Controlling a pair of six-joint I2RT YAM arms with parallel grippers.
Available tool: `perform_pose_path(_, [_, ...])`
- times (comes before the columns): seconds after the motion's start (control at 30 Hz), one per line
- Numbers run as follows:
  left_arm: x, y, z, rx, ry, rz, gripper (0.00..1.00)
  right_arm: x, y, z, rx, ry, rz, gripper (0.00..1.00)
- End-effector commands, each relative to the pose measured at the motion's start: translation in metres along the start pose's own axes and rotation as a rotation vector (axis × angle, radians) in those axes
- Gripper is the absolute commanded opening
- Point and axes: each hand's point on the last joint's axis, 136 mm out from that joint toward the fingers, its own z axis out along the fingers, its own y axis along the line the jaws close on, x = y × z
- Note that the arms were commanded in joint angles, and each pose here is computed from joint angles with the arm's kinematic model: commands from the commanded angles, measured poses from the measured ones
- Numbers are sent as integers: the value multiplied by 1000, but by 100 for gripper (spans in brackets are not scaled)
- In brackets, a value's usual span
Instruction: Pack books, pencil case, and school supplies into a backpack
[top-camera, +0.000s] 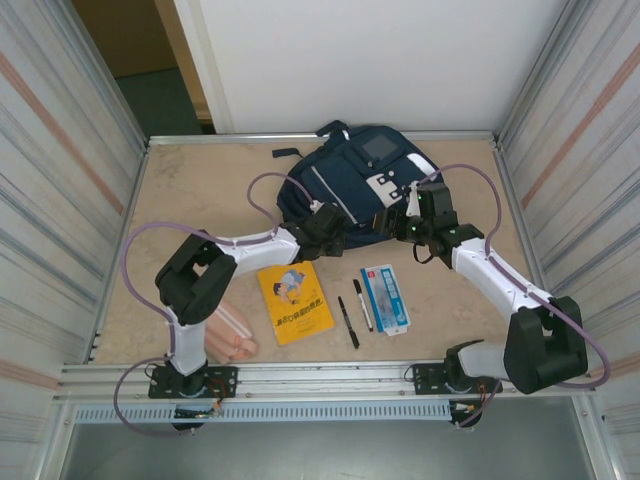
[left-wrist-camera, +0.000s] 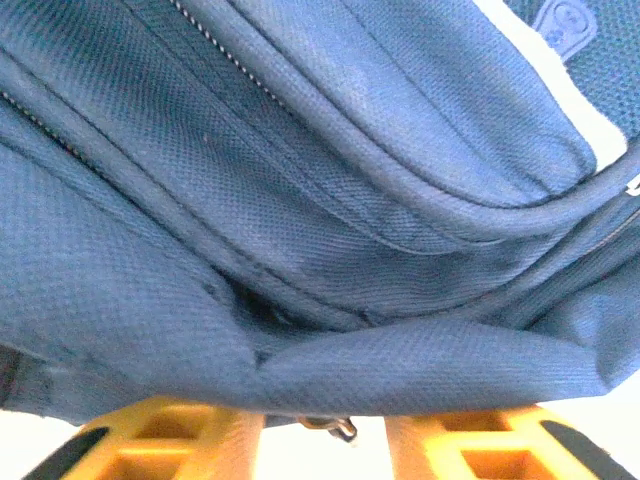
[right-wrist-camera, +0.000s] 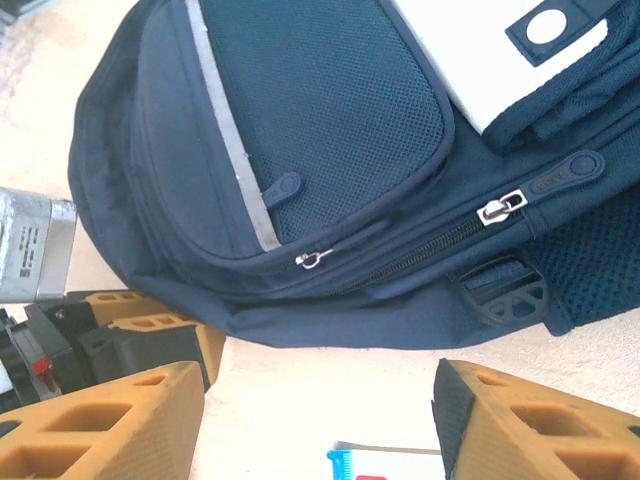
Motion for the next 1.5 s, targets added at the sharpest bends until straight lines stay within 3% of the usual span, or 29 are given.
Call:
perform_pose_path(0.0, [-15,-1,0,-29,-51,-24,22,-4,3,-9,-22,-37,-23,62])
perform_pose_path(0.23, [-14,-1,-9,-15,-53,-9,1,5,5,-11,-40,-12,-31,62])
perform_pose_path(0.37, [-16,-6,-18,23,-60,24,0,13,-8,-8,47,15,5,63])
perform_pose_path(0.43, [-18,-12,-26,56,-53,58,0,7,-29,-15,173,-41,85,76])
perform_pose_path(0.5, [-18,-21,-35,114,-47,78,0,-1,-54,-27,297,-123,249,99])
perform_pose_path(0.57, [-19,-31,-44,183,-48,95,0,10,-73,-34,336,-124,510,99])
perform_pose_path(0.67, [-21,-48,-56,275,-46,134,0,16,-69,-24,137,-113,718,100])
perform_pose_path(0.77, [-25,-53,-62,305,-73,149,0,14,-58,-23,114,-105,750,96])
perform_pose_path(0.93, [-27,-60,-68,335,-89,163,0,46,-58,-20,332,30,924,92])
perform_pose_path(1.1, [-27,-69,-73,378,-140,193,0,60,-15,21,251,201,1051,89])
perform_pose_path(1.17, [-28,-71,-76,378,-152,206,0,63,-5,32,263,233,1088,78])
perform_pose_path(1.27, [-28,-77,-78,388,-169,240,0,59,-1,41,286,231,1112,63])
perform_pose_path(1.47, [-27,-80,-80,425,-198,239,0,52,-5,51,298,193,1150,61])
